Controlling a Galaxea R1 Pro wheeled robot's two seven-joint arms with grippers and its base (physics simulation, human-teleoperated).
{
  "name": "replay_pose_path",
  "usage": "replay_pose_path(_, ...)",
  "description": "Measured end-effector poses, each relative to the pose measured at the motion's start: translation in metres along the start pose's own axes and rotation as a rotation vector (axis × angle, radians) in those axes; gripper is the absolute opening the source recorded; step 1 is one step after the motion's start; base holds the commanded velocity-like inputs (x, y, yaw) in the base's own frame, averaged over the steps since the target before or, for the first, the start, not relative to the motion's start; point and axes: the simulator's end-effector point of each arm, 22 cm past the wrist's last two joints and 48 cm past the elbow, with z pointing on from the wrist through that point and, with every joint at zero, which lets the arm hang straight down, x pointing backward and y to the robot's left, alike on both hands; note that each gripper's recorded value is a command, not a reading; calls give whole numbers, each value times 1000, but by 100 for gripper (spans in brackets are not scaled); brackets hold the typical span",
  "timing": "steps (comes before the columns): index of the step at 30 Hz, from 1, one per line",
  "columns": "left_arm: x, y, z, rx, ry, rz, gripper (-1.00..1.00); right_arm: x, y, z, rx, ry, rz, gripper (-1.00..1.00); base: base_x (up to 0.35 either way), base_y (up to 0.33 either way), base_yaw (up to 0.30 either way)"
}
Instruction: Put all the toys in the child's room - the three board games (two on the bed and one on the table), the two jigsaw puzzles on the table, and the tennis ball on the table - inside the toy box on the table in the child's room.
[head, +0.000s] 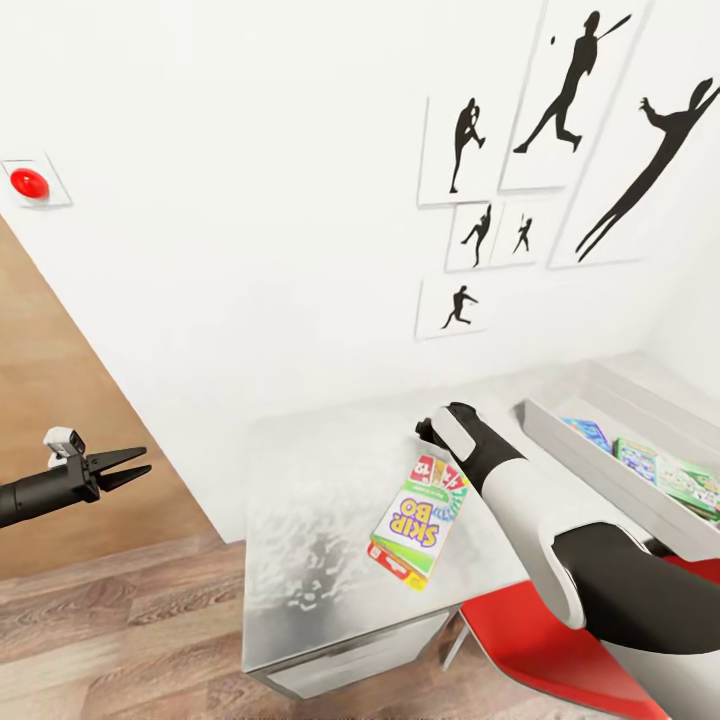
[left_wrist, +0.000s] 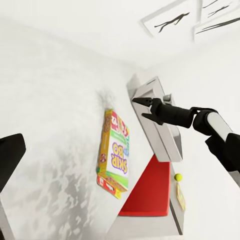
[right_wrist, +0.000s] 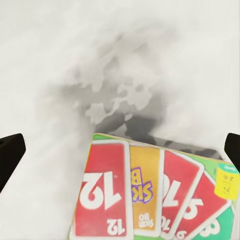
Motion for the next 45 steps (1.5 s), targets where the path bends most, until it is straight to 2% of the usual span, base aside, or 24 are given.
replay_pose_path(30, 10, 24, 7, -21, 20, -38, 100, 20, -8, 27, 22, 42, -6, 100, 4, 22, 0)
replay_pose_path(45, 16, 36, 10, -33, 31, -58, 100, 8, -4, 33, 21, 35, -8, 100, 50, 9, 0)
